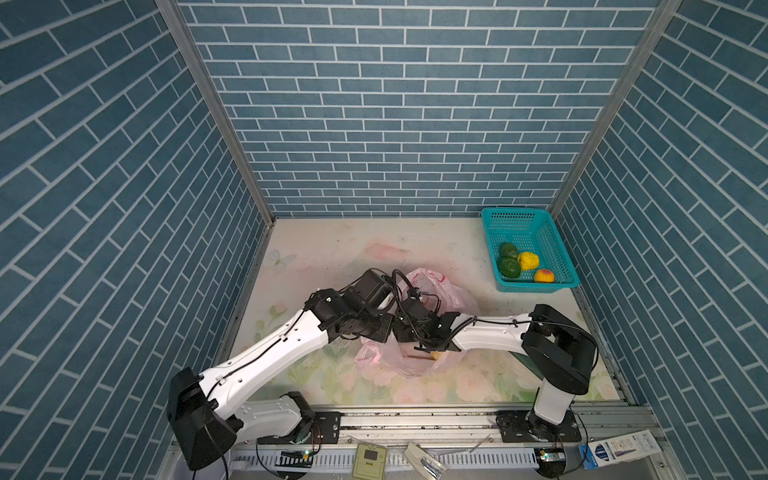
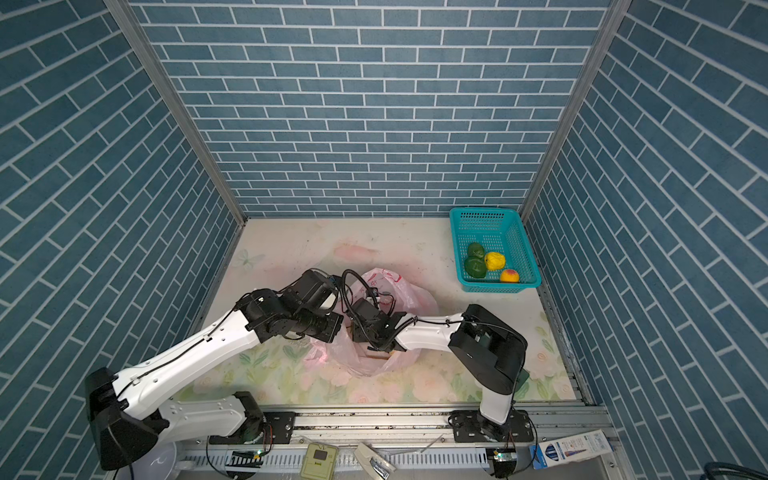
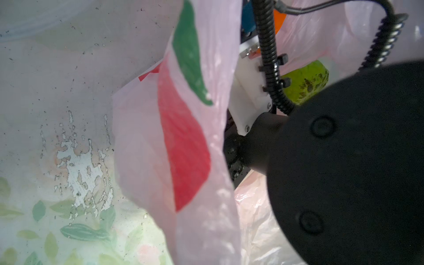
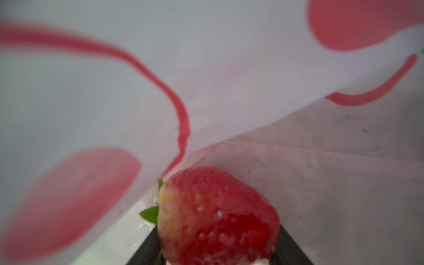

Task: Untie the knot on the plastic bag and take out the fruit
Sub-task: 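Close the right gripper on the red strawberry in the bag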

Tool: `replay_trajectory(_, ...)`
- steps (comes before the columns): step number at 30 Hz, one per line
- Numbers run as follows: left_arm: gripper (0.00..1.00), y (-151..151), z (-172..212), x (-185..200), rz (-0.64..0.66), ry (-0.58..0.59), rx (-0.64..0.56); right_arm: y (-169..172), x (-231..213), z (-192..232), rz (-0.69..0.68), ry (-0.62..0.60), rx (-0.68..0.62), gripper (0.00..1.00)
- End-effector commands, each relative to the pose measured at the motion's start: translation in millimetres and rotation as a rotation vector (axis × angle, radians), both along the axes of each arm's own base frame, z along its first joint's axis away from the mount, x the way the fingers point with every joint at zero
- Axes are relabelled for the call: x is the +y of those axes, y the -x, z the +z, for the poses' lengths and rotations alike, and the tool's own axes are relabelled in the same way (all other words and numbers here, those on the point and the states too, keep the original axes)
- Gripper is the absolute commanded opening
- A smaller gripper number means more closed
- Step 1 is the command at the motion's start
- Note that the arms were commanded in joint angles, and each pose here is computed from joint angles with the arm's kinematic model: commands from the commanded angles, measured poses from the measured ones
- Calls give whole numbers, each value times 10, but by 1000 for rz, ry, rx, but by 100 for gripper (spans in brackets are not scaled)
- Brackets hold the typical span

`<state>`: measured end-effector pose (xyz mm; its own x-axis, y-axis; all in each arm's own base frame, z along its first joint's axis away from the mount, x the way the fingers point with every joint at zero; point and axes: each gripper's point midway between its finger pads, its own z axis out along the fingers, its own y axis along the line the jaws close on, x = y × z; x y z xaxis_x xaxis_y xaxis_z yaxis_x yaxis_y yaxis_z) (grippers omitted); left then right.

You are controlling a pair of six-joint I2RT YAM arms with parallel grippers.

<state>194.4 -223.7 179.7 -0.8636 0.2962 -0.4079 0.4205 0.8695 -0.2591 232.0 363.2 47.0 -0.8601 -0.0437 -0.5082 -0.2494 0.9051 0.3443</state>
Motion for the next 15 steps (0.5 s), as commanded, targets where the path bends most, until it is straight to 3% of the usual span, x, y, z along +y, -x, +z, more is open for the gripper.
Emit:
replay_trajectory(1,0,-70,96,-29,15,35,-41,20,-197,41,-35,26,-5,50)
replay_trajectory(15,0,-159,193,-80,53,94,-91,184,-314,208,-9,-91,10,46)
